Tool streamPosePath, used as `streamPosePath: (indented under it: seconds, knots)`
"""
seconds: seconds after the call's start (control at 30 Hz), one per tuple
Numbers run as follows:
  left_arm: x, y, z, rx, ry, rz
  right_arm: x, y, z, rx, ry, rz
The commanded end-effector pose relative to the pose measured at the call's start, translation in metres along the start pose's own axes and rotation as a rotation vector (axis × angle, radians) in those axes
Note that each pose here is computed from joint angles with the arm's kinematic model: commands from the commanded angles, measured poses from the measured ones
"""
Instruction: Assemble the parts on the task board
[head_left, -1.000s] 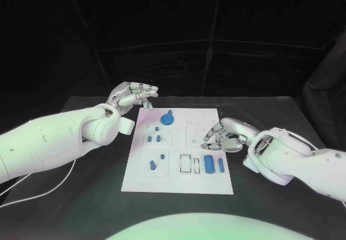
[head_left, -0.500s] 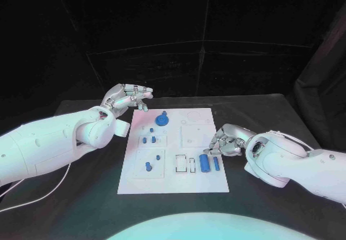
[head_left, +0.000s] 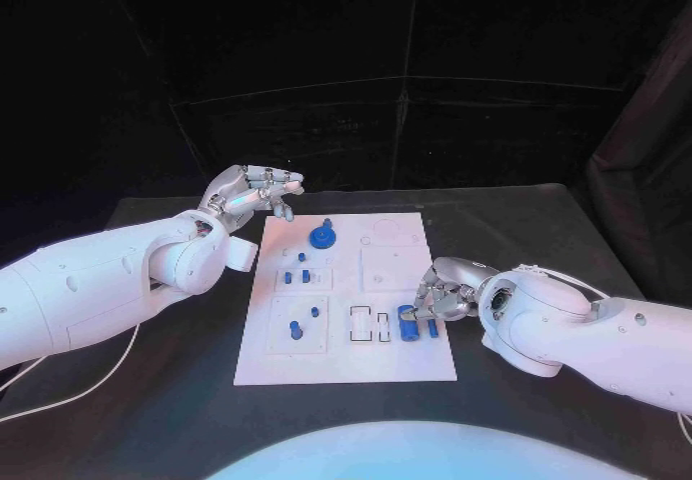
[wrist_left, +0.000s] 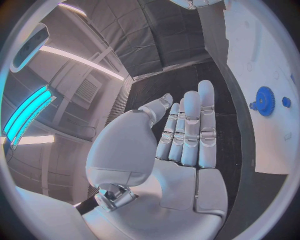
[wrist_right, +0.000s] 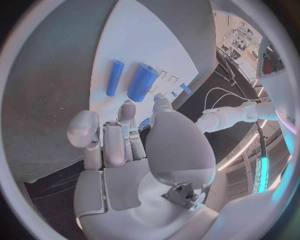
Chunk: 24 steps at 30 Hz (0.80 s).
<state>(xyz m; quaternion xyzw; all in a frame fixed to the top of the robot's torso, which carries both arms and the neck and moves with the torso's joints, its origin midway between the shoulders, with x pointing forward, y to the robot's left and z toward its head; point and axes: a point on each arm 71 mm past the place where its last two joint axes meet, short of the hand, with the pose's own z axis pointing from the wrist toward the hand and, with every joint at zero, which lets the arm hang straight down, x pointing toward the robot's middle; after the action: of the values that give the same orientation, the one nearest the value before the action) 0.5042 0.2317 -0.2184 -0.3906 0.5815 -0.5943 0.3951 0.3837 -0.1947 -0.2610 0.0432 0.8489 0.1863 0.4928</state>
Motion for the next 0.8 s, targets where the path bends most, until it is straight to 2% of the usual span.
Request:
streamPosePath:
  seconds: [0.03, 0.23, 0.8]
  knots:
    - [0.0007, -0.0017, 0.0001, 0.012, 0.007, -0.007, 0.004, 0.001, 0.001, 0.011, 0.022, -0.062]
    - [0.0003, -0.0017, -0.0003, 0.012, 0.007, -0.007, 0.011, 0.003, 0.005, 0.02, 0.048, -0.086]
    - [0.0003, -0.0008, -0.0008, -0.003, 0.015, -0.011, 0.025, 0.004, 0.013, 0.032, 0.063, -0.119]
